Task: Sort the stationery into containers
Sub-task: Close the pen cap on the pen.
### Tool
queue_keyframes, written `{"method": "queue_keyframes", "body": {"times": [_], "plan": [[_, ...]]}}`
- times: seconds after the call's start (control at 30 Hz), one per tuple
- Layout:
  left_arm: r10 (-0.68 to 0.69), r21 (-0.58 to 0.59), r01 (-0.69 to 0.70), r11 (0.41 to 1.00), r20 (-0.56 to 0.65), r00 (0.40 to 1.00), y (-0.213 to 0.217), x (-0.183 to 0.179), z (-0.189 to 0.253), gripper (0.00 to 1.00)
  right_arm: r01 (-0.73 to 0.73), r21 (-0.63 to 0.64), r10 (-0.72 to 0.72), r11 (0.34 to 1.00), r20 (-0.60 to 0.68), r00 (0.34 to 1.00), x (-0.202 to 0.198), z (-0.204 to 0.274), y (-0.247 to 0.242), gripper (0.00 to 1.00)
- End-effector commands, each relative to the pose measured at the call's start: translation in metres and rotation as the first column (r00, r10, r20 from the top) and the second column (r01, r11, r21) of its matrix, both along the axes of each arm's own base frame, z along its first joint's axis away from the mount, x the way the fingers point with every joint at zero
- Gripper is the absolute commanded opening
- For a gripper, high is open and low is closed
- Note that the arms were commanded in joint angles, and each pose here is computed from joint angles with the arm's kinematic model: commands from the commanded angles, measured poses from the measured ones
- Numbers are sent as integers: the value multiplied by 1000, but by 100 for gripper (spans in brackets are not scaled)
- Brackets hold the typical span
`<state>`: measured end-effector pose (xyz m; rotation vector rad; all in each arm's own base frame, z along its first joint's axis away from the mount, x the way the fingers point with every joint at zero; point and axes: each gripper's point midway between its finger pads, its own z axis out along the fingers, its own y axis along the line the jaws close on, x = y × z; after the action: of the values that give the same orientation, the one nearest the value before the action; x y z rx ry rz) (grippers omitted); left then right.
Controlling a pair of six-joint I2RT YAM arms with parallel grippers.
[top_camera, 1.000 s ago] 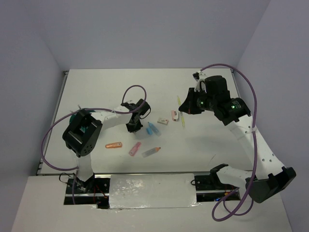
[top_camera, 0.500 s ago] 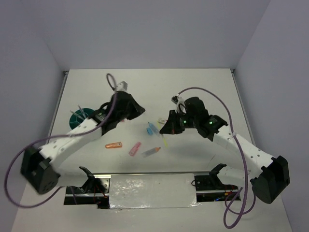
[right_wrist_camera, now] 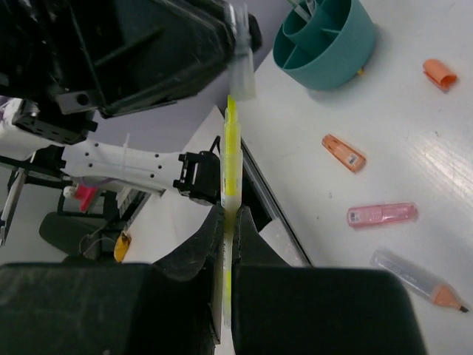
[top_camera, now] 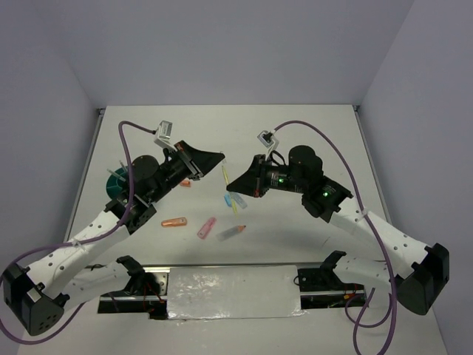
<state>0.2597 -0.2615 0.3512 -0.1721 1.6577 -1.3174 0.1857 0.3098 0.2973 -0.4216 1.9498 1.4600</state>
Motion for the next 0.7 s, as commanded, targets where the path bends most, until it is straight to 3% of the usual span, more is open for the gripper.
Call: {"method": "queue_keyframes", "body": {"times": [0.0,0.67], "plan": [[-53,-38,57,998,112,992,-2,-13,39,0,14,73,-22,997,105,994,3,39,0,0],[7,-18,-5,1000,102,995,8,-4,39,0,40,29,-43,999,105,994,-2,30,-8,0]]}}
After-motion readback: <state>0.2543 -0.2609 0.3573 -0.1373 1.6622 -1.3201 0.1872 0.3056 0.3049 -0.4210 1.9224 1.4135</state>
